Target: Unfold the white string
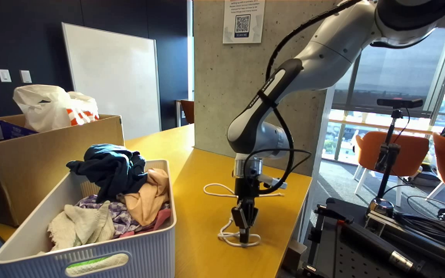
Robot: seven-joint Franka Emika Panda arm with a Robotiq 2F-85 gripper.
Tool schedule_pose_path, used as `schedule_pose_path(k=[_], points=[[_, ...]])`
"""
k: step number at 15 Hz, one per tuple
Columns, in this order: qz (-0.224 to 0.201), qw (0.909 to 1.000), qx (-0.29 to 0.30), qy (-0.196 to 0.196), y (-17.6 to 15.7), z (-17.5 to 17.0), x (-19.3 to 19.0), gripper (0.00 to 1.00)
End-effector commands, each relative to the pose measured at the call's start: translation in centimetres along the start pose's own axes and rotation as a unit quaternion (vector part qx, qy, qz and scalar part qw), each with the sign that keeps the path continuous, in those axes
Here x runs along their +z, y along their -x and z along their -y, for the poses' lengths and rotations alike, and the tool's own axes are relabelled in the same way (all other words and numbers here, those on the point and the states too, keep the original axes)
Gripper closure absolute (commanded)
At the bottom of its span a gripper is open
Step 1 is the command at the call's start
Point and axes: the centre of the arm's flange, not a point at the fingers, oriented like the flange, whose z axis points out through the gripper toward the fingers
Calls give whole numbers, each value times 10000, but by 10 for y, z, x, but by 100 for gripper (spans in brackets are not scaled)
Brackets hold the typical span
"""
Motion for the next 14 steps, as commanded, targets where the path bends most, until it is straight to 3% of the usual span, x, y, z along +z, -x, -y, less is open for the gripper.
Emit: schedule_pose_path(k=[1,9,14], points=[[-153,9994,233,199,4,2,-5,100],[-519,9930,802,695,0,22,3,100],[-639,9837,1280,1090,8,35,1,100]])
